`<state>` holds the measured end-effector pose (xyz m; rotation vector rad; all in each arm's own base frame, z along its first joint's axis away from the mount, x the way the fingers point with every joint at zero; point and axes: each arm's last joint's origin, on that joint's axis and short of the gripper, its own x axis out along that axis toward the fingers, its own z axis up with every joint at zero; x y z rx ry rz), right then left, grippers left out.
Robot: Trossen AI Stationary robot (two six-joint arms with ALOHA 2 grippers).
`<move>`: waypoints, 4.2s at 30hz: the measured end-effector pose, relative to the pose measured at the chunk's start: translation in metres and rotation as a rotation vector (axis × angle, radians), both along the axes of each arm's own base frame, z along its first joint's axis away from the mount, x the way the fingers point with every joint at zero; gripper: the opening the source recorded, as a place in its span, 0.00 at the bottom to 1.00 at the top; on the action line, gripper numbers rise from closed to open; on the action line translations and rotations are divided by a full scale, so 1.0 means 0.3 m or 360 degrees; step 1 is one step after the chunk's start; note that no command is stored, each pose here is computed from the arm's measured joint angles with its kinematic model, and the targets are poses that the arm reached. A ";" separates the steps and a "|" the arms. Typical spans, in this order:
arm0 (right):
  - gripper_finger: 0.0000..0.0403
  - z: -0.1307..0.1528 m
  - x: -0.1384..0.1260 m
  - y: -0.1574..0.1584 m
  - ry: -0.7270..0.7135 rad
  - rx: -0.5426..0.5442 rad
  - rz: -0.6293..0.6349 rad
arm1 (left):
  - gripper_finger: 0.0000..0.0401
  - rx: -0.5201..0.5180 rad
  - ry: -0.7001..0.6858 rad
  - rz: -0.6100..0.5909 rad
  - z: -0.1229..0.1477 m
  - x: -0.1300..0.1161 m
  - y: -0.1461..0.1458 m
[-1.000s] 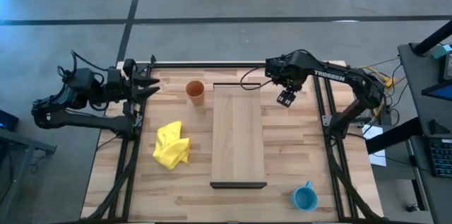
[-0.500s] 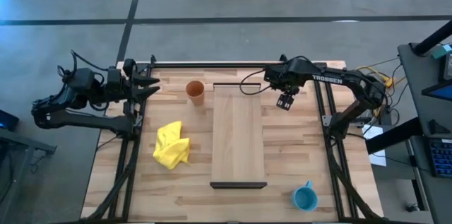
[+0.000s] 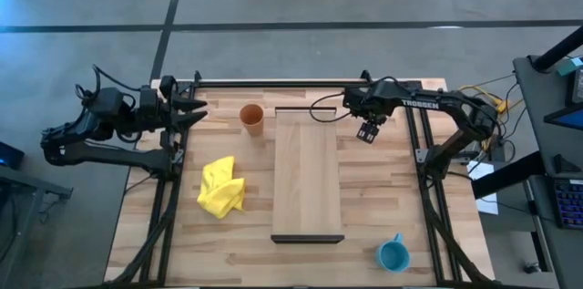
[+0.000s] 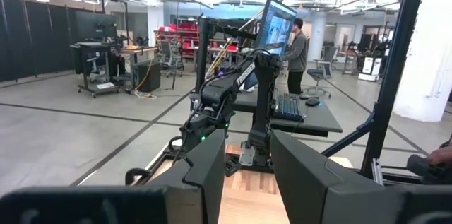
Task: Stack small to large cups/mugs on shelf
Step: Put the transparent mug on the shelf
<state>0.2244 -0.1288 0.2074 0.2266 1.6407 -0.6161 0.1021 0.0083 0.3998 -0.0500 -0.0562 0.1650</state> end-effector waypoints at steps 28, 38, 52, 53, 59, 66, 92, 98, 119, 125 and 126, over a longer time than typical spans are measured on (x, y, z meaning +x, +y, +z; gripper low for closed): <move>0.02 0.017 0.021 -0.026 -0.0112 -0.0131 -0.0102 | 0.25 0.0000 0.0003 0.0004 -0.001 0.004 0.000; 0.02 0.181 0.053 -0.045 -0.0179 -0.0194 -0.0169 | 0.25 0.0000 0.0004 0.0004 -0.002 0.005 0.000; 0.02 0.440 0.048 -0.040 -0.0326 -0.0227 -0.0288 | 0.25 0.0000 0.0008 0.0004 -0.002 0.005 0.001; 0.02 0.456 0.045 -0.037 -0.0344 -0.0207 -0.0294 | 0.25 0.0001 0.0008 0.0004 -0.002 0.005 0.000; 0.02 0.542 0.038 -0.018 -0.0500 -0.0043 -0.0298 | 0.25 0.0001 0.0008 0.0003 -0.002 0.005 0.000; 0.02 0.643 0.026 0.000 -0.0664 -0.0061 -0.0351 | 0.25 0.0001 0.0010 0.0004 -0.003 0.005 0.001; 0.02 0.840 0.110 0.278 -0.1227 0.0237 0.0490 | 0.25 0.0002 0.0012 0.0003 -0.003 0.006 0.000; 0.02 0.838 0.140 0.303 -0.1299 0.0218 0.0579 | 0.25 0.0001 0.0013 0.0003 -0.003 0.006 0.000; 0.02 0.710 0.330 0.320 -0.1187 0.0286 0.0367 | 0.25 0.0000 0.0014 0.0003 -0.004 0.006 0.001; 0.02 0.672 0.348 0.319 -0.1077 0.0334 0.0234 | 0.25 0.0000 0.0014 0.0002 -0.004 0.006 0.000; 0.02 0.668 0.348 0.319 -0.1062 0.0338 0.0217 | 0.25 0.0000 0.0014 0.0003 -0.004 0.006 0.000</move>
